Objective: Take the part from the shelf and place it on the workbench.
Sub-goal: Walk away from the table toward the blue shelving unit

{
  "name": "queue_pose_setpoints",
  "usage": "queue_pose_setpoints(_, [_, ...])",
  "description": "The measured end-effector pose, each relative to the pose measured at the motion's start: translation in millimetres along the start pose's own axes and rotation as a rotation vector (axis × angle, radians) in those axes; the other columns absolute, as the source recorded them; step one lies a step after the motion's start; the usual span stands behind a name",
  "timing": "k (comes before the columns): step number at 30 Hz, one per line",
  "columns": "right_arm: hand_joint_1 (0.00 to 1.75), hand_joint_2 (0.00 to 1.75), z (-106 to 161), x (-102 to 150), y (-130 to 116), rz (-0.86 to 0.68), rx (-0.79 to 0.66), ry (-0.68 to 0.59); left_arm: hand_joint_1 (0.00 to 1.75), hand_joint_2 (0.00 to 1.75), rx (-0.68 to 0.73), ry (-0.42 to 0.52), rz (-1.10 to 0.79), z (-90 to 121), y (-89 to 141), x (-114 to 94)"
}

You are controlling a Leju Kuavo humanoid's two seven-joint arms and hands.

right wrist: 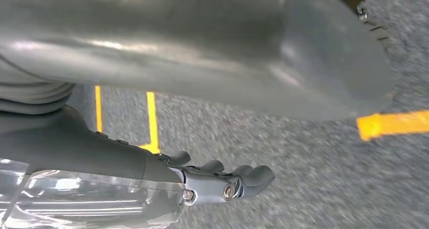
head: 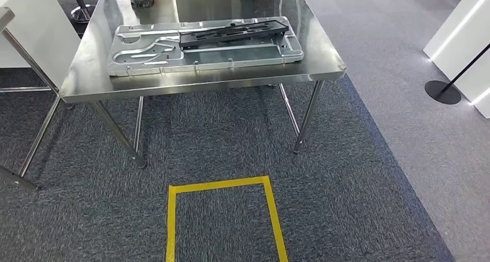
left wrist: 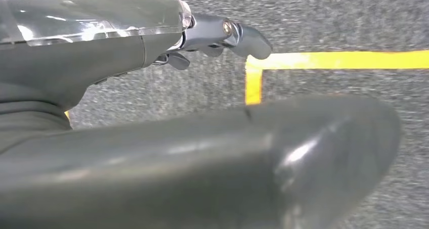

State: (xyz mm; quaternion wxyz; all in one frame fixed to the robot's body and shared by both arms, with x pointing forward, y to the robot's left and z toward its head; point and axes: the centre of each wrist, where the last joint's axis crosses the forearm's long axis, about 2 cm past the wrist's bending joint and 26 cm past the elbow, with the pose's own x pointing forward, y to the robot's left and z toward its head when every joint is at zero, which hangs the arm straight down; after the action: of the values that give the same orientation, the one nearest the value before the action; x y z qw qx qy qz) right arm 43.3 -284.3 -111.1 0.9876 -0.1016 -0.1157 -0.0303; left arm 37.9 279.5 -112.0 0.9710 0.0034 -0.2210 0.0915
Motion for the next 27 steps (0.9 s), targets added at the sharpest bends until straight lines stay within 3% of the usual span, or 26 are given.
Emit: queue_pose_setpoints(27, [0.0,0.0,1.1,2.4,8.2,-0.009,0.146,-0.017,0.0,0.0,0.01,-0.007,-0.019,0.2,6.8,-0.6])
